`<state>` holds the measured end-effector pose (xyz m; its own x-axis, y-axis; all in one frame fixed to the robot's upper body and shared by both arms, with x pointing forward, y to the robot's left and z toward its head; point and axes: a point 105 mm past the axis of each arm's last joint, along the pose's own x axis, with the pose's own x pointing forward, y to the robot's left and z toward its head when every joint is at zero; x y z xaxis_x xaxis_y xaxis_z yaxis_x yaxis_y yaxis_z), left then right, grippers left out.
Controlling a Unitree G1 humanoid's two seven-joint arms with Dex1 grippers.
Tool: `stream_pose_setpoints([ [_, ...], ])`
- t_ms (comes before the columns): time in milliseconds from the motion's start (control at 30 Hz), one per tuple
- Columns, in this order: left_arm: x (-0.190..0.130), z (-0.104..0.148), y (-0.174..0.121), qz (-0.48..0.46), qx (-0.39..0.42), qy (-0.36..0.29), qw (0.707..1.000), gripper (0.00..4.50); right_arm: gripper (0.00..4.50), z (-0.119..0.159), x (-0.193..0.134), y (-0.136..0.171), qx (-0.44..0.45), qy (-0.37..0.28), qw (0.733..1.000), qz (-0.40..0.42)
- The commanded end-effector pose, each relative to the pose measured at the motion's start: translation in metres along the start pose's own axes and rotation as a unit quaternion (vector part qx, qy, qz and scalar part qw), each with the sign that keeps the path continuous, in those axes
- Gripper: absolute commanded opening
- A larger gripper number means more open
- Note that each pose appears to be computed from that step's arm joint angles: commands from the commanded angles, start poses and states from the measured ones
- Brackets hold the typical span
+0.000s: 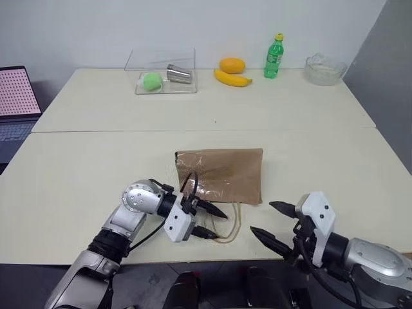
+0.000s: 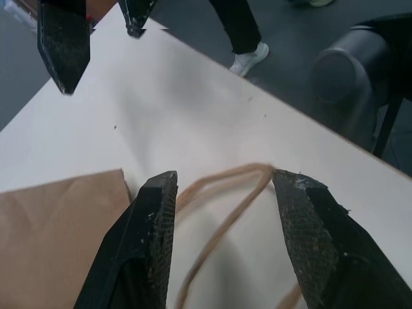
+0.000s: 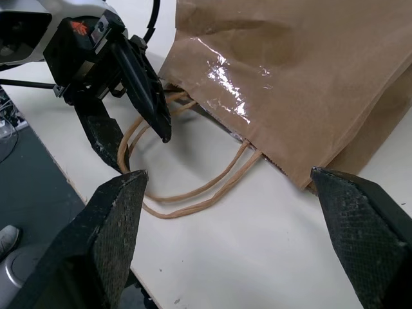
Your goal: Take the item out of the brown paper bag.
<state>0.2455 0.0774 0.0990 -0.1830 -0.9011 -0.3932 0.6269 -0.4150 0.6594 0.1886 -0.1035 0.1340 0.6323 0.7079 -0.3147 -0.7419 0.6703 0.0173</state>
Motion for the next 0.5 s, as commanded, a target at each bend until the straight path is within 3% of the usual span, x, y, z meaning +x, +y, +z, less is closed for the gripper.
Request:
stream_pose_setpoints([
  [33, 0.007, 0.011, 0.003, -0.002, 0.009, -0.026, 1.000, 2.48, 4.26, 0.020, -0.005, 0.026, -0.016, -0.040, 0.998, 0.041],
  [133, 0.013, 0.014, 0.004, -0.010, 0.006, -0.038, 0.999, 1.90, 4.26, 0.019, -0.006, 0.026, -0.016, -0.034, 0.998, 0.040],
  [333, 0.012, 0.017, 0.014, -0.014, 0.010, -0.044, 0.999, 0.04, 4.26, 0.012, -0.007, 0.030, -0.022, -0.020, 0.998, 0.052],
  [500, 0.002, 0.014, 0.022, -0.010, 0.016, -0.037, 0.999, 0.01, 4.26, 0.011, -0.007, 0.031, -0.024, -0.020, 0.998, 0.051],
])
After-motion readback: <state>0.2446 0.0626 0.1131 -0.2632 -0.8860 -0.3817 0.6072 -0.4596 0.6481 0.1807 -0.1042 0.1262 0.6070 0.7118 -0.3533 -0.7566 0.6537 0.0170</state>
